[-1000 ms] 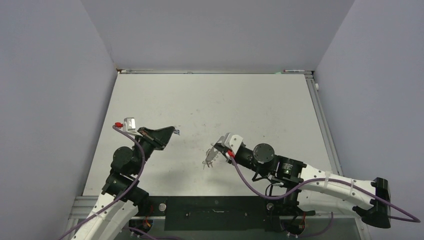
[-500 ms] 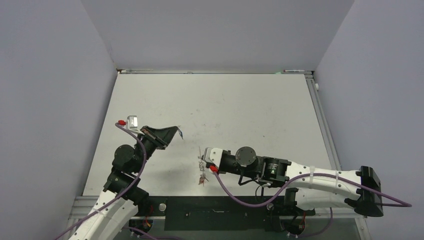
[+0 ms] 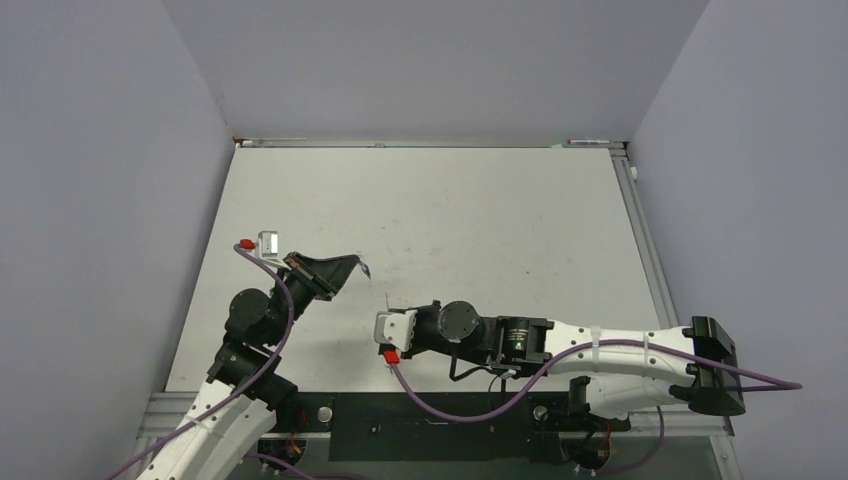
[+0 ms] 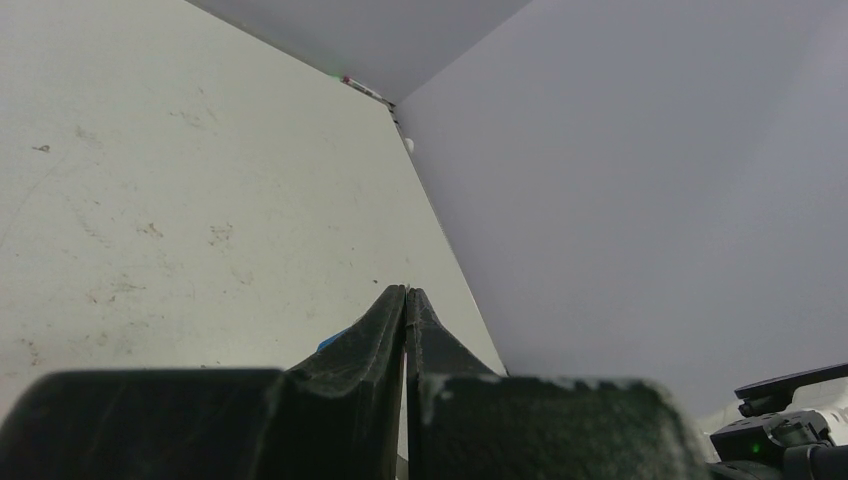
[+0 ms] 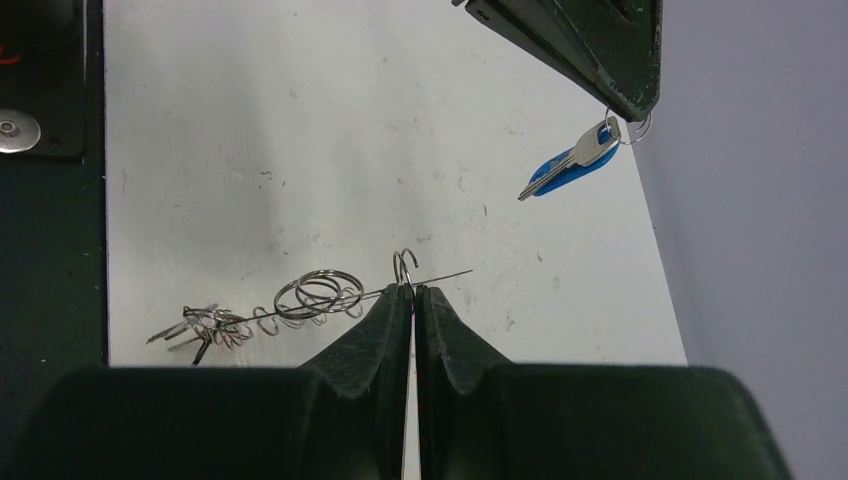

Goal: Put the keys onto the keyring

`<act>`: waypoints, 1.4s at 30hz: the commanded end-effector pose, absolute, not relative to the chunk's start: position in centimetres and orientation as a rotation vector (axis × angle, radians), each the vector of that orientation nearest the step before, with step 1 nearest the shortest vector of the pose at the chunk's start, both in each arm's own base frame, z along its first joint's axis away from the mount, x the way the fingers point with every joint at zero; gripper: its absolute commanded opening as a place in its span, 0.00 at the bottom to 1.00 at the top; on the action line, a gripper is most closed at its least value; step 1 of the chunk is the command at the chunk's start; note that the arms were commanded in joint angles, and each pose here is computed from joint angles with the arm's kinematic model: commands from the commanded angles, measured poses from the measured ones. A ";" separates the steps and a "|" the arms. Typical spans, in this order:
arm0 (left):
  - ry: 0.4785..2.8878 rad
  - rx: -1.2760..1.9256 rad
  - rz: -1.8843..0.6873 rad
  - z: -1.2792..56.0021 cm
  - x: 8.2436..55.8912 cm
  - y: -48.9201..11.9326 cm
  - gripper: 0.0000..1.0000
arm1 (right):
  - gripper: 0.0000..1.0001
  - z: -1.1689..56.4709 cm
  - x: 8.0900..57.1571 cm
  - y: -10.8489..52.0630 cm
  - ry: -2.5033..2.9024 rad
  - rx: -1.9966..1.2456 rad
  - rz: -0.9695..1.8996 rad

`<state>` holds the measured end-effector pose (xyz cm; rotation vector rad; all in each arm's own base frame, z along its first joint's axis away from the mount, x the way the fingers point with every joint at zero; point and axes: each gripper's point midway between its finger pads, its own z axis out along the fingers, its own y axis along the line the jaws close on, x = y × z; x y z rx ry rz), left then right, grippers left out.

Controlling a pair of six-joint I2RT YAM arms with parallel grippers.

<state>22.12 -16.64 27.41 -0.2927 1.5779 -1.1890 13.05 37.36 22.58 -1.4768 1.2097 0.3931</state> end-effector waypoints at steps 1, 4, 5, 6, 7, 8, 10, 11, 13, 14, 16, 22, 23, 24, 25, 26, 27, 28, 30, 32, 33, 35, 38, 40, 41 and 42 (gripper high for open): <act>1.536 -0.265 -1.207 28.7 22.0 -16.7 0.00 | 0.05 26.8 14.3 38.2 1.151 -1.397 0.330; 1.550 -0.259 -1.208 28.6 22.1 -16.9 0.00 | 0.05 27.0 14.6 38.5 1.144 -1.406 0.304; 1.556 -0.255 -1.208 28.5 22.1 -17.0 0.00 | 0.05 27.0 14.7 38.6 1.143 -1.408 0.297; 1.561 -0.252 -1.208 28.4 22.1 -17.0 0.00 | 0.05 27.0 14.8 38.7 1.141 -1.412 0.291; 1.567 -0.250 -1.208 28.3 22.1 -17.1 0.00 | 0.05 27.1 14.9 38.7 1.138 -1.411 0.285; 1.576 -0.248 -1.208 28.2 22.1 -17.2 0.00 | 0.05 27.3 15.1 38.7 1.136 -1.403 0.279; 1.583 -0.242 -1.211 28.1 22.1 -17.3 0.00 | 0.05 27.6 15.4 38.7 1.132 -1.394 0.270; 1.585 -0.241 -1.212 28.1 22.1 -17.3 0.00 | 0.05 27.7 15.5 38.7 1.132 -1.393 0.268; 1.589 -0.236 -1.217 28.1 22.0 -17.5 0.00 | 0.05 27.9 15.9 38.8 1.135 -1.389 0.268; 1.588 -0.234 -1.222 28.1 22.0 -17.5 0.00 | 0.05 27.9 16.0 38.8 1.136 -1.389 0.268; 1.592 -0.239 -1.229 28.2 22.0 -17.6 0.00 | 0.05 28.1 16.2 39.0 1.136 -1.388 0.271; 1.623 -0.286 -1.234 27.9 22.2 -17.6 0.00 | 0.05 28.2 17.1 39.5 1.143 -1.369 0.282; 1.631 -0.295 -1.232 27.8 22.3 -17.5 0.00 | 0.05 28.0 17.2 39.6 1.147 -1.368 0.283; 1.639 -0.305 -1.227 27.7 22.4 -17.5 0.00 | 0.05 28.0 17.4 39.7 1.148 -1.364 0.287; 1.646 -0.313 -1.224 27.5 22.5 -17.5 0.00 | 0.05 27.9 17.5 39.8 1.150 -1.361 0.292; 1.653 -0.318 -1.221 27.3 22.5 -17.5 0.00 | 0.05 27.9 17.6 40.0 1.150 -1.357 0.300; 1.656 -0.325 -1.219 27.1 22.6 -17.4 0.00 | 0.05 27.9 17.7 40.1 1.150 -1.354 0.304; 1.658 -0.327 -1.221 27.1 22.6 -17.5 0.00 | 0.05 27.8 17.8 40.2 1.151 -1.351 0.308; 1.658 -0.330 -1.221 27.1 22.6 -17.5 0.00 | 0.05 27.7 18.1 40.4 1.153 -1.342 0.313; 1.658 -0.334 -1.217 27.0 22.7 -17.4 0.00 | 0.05 27.7 18.3 40.7 1.155 -1.333 0.319; 1.658 -0.334 -1.217 27.0 22.7 -17.4 0.00 | 0.05 27.8 18.4 40.7 1.157 -1.329 0.321; 1.656 -0.335 -1.216 26.9 22.7 -17.4 0.00 | 0.05 27.6 18.7 40.9 1.165 -1.324 0.323; 1.655 -0.338 -1.216 26.9 22.7 -17.3 0.00 | 0.05 27.5 19.1 41.2 1.176 -1.316 0.327; 1.656 -0.341 -1.213 26.9 22.7 -17.3 0.00 | 0.05 27.4 19.3 41.4 1.182 -1.311 0.329; 1.657 -0.342 -1.212 26.8 22.7 -17.3 0.00 | 0.05 27.3 19.5 41.5 1.188 -1.310 0.330; 1.659 -0.341 -1.211 26.8 22.7 -17.3 0.00 | 0.05 27.3 19.6 41.6 1.192 -1.306 0.330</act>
